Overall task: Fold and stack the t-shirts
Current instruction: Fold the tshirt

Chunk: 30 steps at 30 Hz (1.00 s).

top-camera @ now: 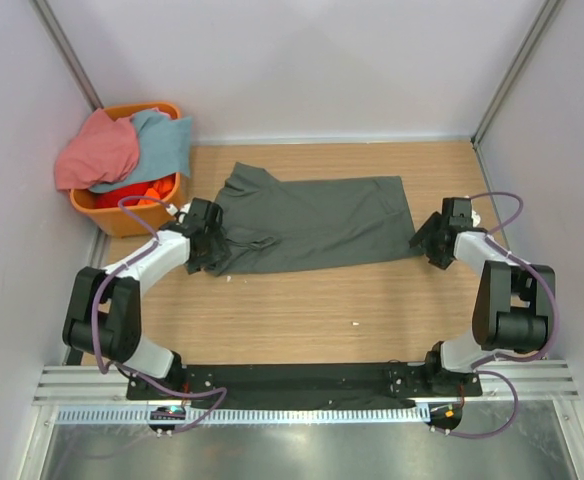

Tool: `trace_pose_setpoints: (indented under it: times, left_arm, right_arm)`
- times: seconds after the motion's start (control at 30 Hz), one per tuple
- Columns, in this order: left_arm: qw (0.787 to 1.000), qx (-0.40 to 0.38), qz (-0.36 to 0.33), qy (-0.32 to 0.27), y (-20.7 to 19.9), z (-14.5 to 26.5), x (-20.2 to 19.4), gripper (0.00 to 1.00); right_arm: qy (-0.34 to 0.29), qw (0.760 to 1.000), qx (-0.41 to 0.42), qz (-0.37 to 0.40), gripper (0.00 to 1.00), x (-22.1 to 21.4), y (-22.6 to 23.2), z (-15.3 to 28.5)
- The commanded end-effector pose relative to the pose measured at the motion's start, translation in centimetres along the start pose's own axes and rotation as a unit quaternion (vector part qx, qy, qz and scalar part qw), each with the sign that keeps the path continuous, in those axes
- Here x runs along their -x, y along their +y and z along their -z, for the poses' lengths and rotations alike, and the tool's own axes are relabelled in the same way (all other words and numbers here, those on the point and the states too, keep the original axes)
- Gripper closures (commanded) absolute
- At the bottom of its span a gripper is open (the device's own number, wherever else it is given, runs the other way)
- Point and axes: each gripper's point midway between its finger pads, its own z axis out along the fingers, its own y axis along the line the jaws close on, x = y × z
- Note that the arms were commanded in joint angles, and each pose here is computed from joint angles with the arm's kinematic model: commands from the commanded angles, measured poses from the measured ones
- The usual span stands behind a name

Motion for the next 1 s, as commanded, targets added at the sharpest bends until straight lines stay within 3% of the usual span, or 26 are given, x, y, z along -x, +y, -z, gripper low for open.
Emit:
trace_pose_setpoints:
  times: [0.0,0.13,0.23,0.37,0.4,0.53,0.7,0.97]
  left_arm:
    - [0.999,-0.015,0.013,-0.038,-1.0,-0.7,1.5,0.31]
    - [0.999,-0.006,0.009,-0.038,-0.7,-1.2,1.4,0.34]
    - [0.999,-0.003,0.009,-0.036,-0.5,-1.5,1.1,0.41]
    - [0.999,-0.020,0.007,-0.043,-1.1,-1.7,1.2,0.65]
    - [0.999,-0.025,0.006,-0.043,-1.2,-1.7,1.2,0.71]
    - [0.998,-0.043,0.004,-0.035,-1.9,-1.9,0.8,0.99]
    - [0.999,-0.030,0.013,-0.036,-0.8,-0.6,0.7,1.00]
    - [0.999,-0.029,0.022,-0.016,0.4,1.8,-0.6,0.99]
  right_arm:
    - [-0.019,1.000,0.021,0.001,0.33,1.1,1.0,-0.6]
    - [-0.012,1.000,0.016,-0.002,0.44,0.9,0.7,-1.4]
    - [0.000,1.000,0.030,-0.003,0.65,0.2,1.1,-1.6]
    - [0.003,1.000,0.027,0.000,0.96,0.1,1.0,-1.7]
    - [0.000,1.000,0.028,0.001,0.99,0.2,1.0,-1.6]
    - [-0.019,1.000,0.007,0.001,0.99,1.1,0.3,-0.8]
    - [-0.056,0.994,-0.087,-0.025,0.99,2.7,-4.2,0.8]
    - [-0.060,0.985,-0.156,-0.036,0.99,1.9,-7.9,1.1]
